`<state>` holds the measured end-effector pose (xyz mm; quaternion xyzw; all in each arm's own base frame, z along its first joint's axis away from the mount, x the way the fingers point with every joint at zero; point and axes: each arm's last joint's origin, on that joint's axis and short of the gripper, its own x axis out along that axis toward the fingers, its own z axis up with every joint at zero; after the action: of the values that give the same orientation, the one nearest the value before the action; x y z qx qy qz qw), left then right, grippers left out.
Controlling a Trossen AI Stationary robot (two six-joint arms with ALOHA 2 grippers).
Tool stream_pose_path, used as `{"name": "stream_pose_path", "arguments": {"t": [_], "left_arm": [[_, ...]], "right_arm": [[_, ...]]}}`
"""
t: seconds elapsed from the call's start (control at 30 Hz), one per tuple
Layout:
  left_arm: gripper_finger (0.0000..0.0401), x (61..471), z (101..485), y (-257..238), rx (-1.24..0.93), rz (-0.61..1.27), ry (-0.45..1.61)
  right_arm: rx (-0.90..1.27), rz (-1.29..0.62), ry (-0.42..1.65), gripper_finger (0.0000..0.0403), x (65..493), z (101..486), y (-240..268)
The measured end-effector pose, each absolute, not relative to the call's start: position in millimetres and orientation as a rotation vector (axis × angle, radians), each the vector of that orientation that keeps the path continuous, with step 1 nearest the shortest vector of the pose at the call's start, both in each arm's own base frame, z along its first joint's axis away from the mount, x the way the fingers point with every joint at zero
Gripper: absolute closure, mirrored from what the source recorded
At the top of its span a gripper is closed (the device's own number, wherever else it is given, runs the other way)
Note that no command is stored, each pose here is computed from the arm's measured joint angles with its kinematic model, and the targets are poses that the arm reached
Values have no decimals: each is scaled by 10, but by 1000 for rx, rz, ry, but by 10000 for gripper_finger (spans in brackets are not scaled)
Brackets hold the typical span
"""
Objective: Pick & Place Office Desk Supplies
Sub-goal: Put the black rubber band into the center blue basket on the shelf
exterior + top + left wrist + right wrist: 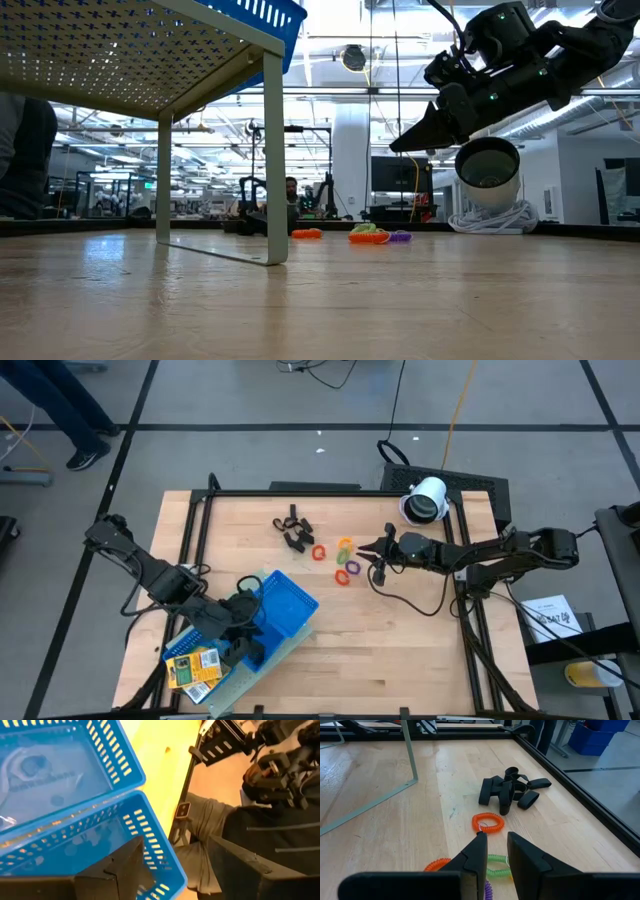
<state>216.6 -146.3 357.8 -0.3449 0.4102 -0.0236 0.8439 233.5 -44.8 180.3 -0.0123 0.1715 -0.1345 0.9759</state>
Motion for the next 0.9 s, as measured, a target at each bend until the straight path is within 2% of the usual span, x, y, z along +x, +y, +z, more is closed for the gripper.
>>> {"name": "stream_pose_path", "arguments": {"t": [0.37, 0.63, 0.73, 0.9], "left_arm": [[174, 2248, 3587, -1299, -768, 55, 813], [174, 2373, 3777, -836, -619, 125, 587], [174, 2418, 3799, -595, -548, 258, 520], [174, 2509, 3736, -143, -408, 595, 463]], "right_arm": [[-24, -271, 345, 339, 2335, 1803, -449], [-3, -275, 342, 339, 2336, 1804, -449], [-2, -275, 342, 339, 2336, 1803, -449], [-2, -275, 342, 339, 2336, 1803, -449]]}}
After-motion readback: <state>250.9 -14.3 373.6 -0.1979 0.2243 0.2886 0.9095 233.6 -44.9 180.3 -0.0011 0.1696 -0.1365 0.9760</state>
